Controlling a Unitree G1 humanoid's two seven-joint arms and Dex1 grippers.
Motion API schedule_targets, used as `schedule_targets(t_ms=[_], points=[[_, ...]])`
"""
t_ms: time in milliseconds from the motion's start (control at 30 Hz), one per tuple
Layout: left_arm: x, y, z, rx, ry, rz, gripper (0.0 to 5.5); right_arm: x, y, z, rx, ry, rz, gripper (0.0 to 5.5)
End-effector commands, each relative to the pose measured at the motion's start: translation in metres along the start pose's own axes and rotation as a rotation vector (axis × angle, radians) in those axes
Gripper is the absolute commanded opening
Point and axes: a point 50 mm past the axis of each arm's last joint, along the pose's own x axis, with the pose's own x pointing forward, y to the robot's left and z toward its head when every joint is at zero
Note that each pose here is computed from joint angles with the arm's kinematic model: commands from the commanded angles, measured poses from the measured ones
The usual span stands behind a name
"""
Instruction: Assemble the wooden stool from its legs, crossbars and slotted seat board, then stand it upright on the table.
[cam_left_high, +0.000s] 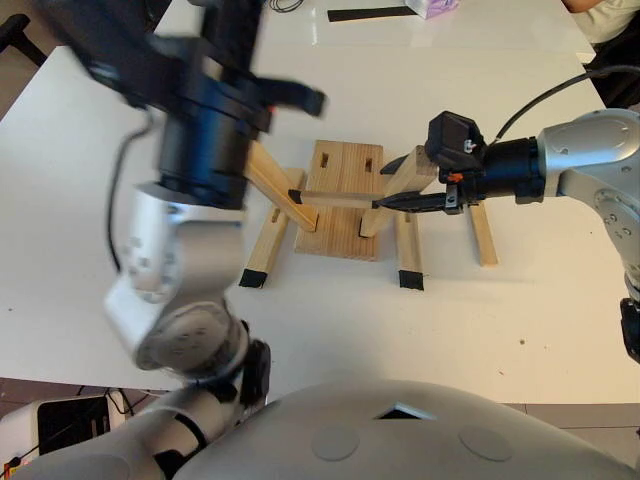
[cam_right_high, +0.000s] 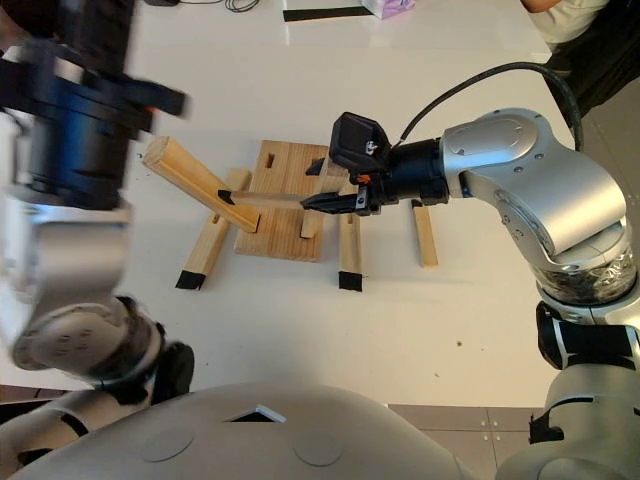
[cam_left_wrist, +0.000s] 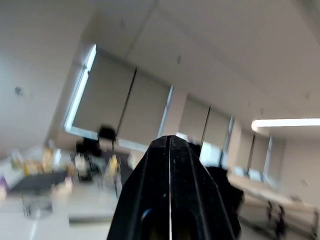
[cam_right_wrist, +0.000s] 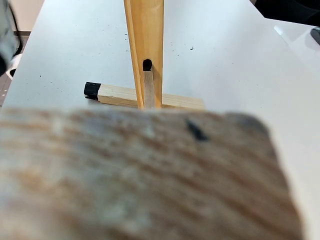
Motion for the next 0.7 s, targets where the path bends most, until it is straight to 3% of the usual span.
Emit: schedule_targets(t_ms=[33,133,233,300,367,467,700], points=[[-0.032,0.061,0.02,0.16,0.129,0.24,0.0,-0.009,0.002,-0.007,0.043,0.026,-0.041,2.0],[-0.09,0.109,0.001,0.26,0.465,0.44,0.0,-0.01,0.0,-0.007,0.036,0.024,-0.038,2.0],[-0.111,0.118,-0.023,0.287,0.611,0.481,0.0,-0.01,-0.002,-0.006,0.023,0.025,-0.022,2.0],[-0.103,0.098,-0.056,0.197,0.664,0.361,0.0,-0.01,-0.002,-0.004,0.019,0.022,-0.001,2.0],[-0.09,0.049,-0.092,0.062,0.732,0.076,0.0,-0.009,0.0,-0.004,0.008,0.023,0.029,2.0],[-0.085,-0.027,-0.101,-0.196,0.704,-0.299,0.0,-0.007,0.004,-0.001,-0.003,0.015,0.114,2.0],[-0.1,-0.038,-0.092,-0.221,0.685,-0.307,0.0,0.002,0.009,-0.007,-0.021,0.032,0.251,2.0]])
